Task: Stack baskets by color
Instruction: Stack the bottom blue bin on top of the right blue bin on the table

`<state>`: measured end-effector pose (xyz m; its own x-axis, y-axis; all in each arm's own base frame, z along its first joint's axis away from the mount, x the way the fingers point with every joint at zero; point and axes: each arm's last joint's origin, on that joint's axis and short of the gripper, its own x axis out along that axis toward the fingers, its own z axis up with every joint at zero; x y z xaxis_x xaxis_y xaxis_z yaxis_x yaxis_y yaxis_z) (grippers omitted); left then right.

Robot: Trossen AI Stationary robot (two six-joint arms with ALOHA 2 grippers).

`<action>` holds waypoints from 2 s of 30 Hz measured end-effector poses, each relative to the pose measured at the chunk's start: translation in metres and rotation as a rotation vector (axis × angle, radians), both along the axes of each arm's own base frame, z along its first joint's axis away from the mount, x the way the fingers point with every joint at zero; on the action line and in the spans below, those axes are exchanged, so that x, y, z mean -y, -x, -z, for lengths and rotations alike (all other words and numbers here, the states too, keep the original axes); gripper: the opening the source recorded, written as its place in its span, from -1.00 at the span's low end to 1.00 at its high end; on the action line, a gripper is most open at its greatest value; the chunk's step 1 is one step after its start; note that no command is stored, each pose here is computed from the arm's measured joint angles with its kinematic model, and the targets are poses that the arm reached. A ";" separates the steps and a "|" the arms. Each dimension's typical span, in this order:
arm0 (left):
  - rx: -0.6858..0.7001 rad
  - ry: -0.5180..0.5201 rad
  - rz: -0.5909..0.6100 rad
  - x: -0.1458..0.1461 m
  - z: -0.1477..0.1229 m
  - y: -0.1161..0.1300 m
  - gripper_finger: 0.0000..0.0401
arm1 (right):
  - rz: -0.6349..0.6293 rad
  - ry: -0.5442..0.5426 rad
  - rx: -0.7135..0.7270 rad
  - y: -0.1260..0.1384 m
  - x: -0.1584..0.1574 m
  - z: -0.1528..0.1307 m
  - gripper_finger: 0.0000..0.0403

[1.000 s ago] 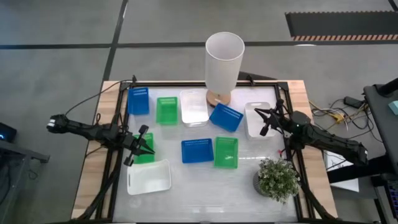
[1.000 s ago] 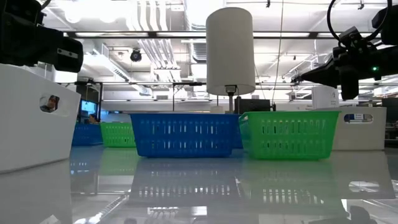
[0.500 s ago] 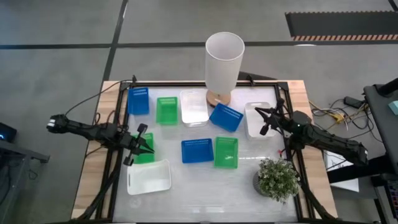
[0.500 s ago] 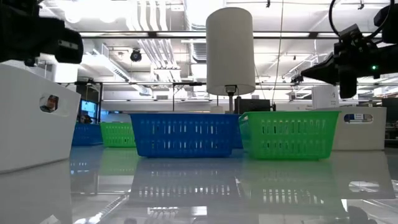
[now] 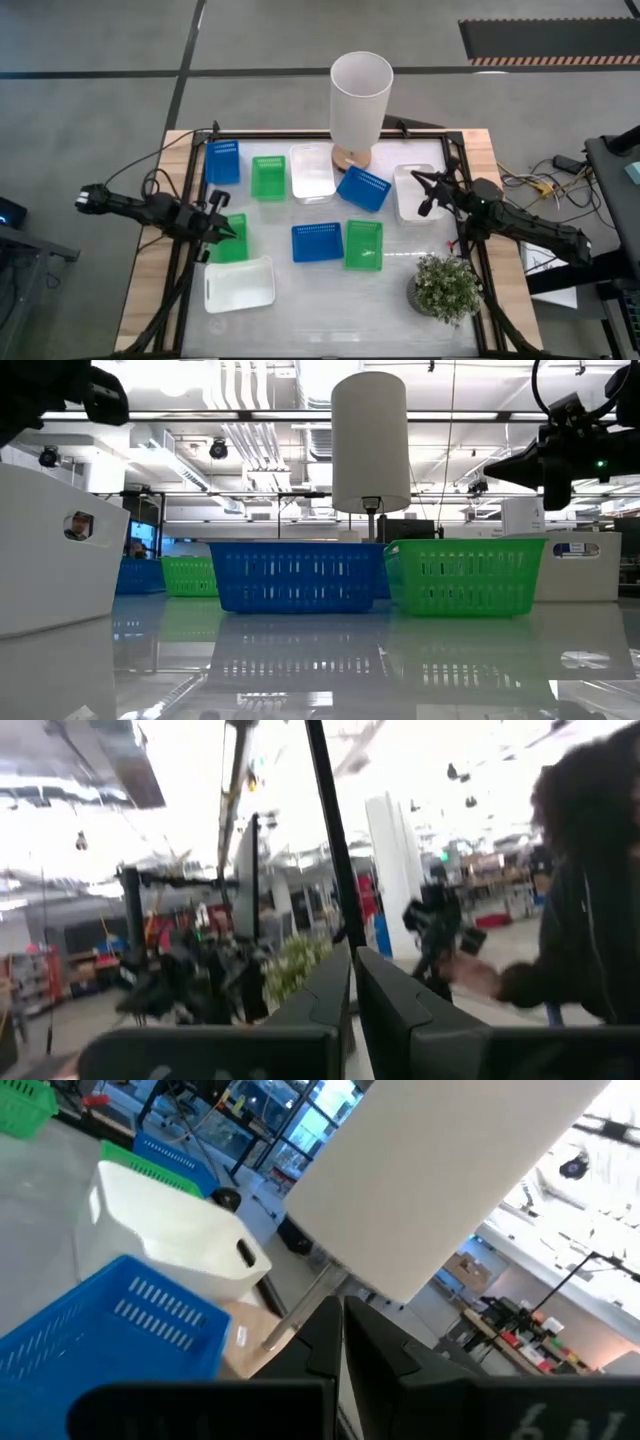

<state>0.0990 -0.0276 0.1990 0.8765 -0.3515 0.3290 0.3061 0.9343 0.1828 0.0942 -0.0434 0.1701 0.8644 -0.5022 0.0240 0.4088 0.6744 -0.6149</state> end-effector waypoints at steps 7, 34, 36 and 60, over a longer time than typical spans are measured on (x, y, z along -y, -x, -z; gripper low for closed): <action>0.033 0.013 0.008 0.000 -0.003 0.000 -0.97 | 0.003 0.116 -0.056 0.000 0.000 -0.001 -0.96; 0.122 0.045 -0.021 -0.001 -0.013 0.001 -0.97 | -0.221 -0.923 0.696 0.001 -0.003 -0.020 -0.96; 0.142 0.052 -0.026 -0.001 -0.015 0.002 -0.97 | -0.274 -0.868 0.706 0.002 -0.005 -0.025 -0.96; 0.070 0.037 -0.030 0.000 -0.009 -0.006 -0.97 | -0.508 -0.672 0.586 -0.042 -0.005 -0.070 -0.96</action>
<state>0.1050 -0.0280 0.2080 0.8606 -0.3120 0.4025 0.2656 0.9493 0.1681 0.1363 -0.0380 0.2397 0.9216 -0.1455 0.3598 0.0933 0.9830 0.1583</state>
